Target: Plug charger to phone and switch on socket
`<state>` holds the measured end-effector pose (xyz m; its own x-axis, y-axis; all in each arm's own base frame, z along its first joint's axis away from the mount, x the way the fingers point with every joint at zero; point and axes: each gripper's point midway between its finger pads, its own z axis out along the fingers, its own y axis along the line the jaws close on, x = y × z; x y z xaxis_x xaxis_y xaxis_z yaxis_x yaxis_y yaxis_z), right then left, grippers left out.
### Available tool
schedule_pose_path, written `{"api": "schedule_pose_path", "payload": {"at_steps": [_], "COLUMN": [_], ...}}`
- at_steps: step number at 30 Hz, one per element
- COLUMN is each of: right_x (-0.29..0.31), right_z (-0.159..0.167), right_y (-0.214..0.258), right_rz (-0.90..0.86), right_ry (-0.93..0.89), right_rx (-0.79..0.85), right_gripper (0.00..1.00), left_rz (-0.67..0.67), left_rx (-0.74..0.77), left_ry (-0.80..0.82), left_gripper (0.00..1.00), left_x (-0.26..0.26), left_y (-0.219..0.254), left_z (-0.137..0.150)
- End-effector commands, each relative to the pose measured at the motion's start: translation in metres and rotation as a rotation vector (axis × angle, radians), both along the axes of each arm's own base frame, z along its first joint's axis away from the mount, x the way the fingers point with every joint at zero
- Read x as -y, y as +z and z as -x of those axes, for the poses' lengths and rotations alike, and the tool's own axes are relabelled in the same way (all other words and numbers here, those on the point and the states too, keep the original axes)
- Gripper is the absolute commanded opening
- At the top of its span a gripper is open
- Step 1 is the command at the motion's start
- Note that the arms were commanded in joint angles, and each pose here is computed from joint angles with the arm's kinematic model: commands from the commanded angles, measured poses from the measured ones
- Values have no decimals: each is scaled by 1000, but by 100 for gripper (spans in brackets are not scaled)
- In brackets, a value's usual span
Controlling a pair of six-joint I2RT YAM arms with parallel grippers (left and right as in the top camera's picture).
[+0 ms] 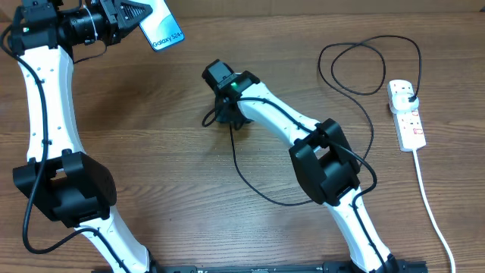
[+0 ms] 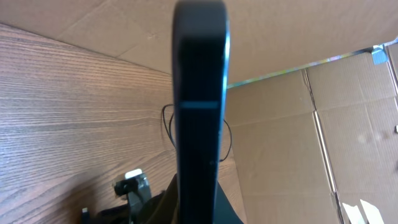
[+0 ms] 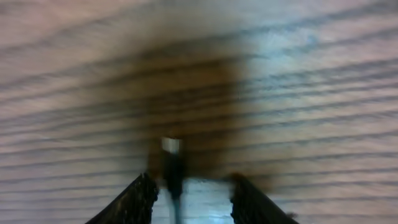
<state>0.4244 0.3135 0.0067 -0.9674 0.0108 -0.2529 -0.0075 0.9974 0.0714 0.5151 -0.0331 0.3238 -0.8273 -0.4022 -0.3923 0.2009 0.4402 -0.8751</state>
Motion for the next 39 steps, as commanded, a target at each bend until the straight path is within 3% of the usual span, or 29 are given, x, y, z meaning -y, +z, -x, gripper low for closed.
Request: {"api": "schedule_pose_path", "payload": {"at_steps": [1, 4, 13, 26, 29, 31, 32, 33, 36, 39], "right_x": [3, -1, -3, -24, -36, -44, -49, -50, -48, -50], "right_z": [6, 14, 22, 35, 28, 23, 28, 31, 49, 64], "right_y": [-28, -42, -52, -37, 19, 78, 147, 164, 231, 262], "right_rz": [51, 54, 58, -90, -247, -396, -572, -613, -752, -821], "right_ry": [27, 55, 65, 99, 206, 302, 439, 475, 617, 673], "right_rx": [-38, -71, -105, -187, -155, -98, -27, -10, 77, 104], "right_gripper": [41, 29, 5, 4, 4, 4, 4, 4, 4, 4], "left_rz": [-5, -5, -4, -2, 18, 76, 114, 131, 139, 143], "left_rx": [51, 52, 49, 49, 134, 260, 375, 427, 410, 407], "left_ry": [-21, -21, -19, -19, -93, -215, -324, -382, -382, -393], "left_gripper": [4, 4, 4, 4, 4, 4, 4, 4, 4, 4], "left_x": [2, 2, 1, 0, 7, 16, 22, 25, 25, 31], "left_y": [14, 14, 14, 14, 26, 50, 69, 77, 80, 80], "left_z": [4, 4, 4, 5, 11, 22, 35, 43, 42, 43]}}
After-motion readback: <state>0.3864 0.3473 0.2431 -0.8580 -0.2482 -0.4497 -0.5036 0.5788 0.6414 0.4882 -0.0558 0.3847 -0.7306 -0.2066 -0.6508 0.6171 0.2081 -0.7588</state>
